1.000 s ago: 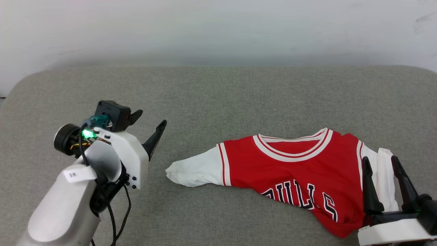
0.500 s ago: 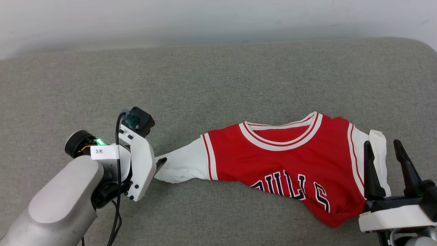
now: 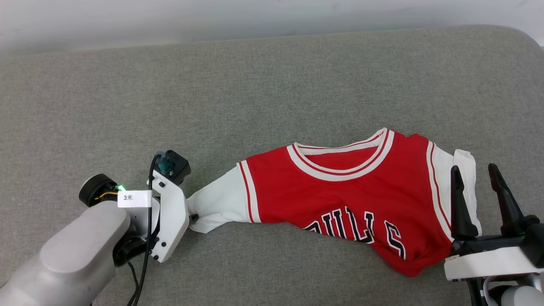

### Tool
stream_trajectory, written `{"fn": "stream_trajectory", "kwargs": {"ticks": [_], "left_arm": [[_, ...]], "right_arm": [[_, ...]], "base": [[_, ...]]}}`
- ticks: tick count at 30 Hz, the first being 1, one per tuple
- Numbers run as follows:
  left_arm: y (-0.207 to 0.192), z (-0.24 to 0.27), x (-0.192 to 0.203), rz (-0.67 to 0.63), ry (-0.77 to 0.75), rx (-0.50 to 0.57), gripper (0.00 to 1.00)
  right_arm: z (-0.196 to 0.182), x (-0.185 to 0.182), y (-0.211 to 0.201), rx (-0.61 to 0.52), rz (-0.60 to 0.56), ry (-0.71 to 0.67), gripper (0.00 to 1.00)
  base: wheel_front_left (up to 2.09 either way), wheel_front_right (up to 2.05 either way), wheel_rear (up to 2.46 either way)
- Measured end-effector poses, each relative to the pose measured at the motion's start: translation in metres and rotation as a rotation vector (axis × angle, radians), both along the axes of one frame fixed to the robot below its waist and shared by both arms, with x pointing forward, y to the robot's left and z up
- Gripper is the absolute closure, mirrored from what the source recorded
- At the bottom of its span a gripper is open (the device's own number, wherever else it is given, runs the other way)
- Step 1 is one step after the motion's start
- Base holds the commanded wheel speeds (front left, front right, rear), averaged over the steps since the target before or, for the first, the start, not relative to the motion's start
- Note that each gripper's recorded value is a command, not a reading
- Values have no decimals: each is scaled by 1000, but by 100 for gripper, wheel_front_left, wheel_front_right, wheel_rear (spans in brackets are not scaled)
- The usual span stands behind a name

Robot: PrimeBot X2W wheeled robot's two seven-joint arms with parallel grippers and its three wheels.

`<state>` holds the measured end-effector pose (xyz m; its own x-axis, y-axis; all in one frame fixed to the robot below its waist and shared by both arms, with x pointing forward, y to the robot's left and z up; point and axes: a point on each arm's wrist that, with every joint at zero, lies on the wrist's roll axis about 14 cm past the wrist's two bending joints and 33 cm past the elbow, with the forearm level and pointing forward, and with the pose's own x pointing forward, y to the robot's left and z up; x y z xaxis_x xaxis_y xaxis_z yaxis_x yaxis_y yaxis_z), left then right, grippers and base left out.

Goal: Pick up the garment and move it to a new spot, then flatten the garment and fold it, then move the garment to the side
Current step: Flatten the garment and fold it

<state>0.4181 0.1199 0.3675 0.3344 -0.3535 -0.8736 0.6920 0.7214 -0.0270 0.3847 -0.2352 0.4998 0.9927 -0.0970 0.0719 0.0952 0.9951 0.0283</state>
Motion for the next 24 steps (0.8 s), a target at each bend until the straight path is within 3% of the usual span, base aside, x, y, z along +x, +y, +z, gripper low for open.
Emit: {"fn": "stream_trajectory", "kwargs": {"ticks": [1,7,13,24], "left_arm": [[0,-1,0,-6,2,2,100],[-6,6,9,-8,-72,-55,100],[-4,49,41,53,-274,-161,100],[43,140,65,231,-604,-257,100]], "right_arm": [[0,0,0,-2,0,0,0],[2,-1,-2,-16,-4,-2,0],[13,-8,-17,-54,-48,-27,0],[21,-8,-33,-126,-66,5,0]], "base": [[0,0,0],[0,0,0],[0,0,0],[0,0,0]]}}
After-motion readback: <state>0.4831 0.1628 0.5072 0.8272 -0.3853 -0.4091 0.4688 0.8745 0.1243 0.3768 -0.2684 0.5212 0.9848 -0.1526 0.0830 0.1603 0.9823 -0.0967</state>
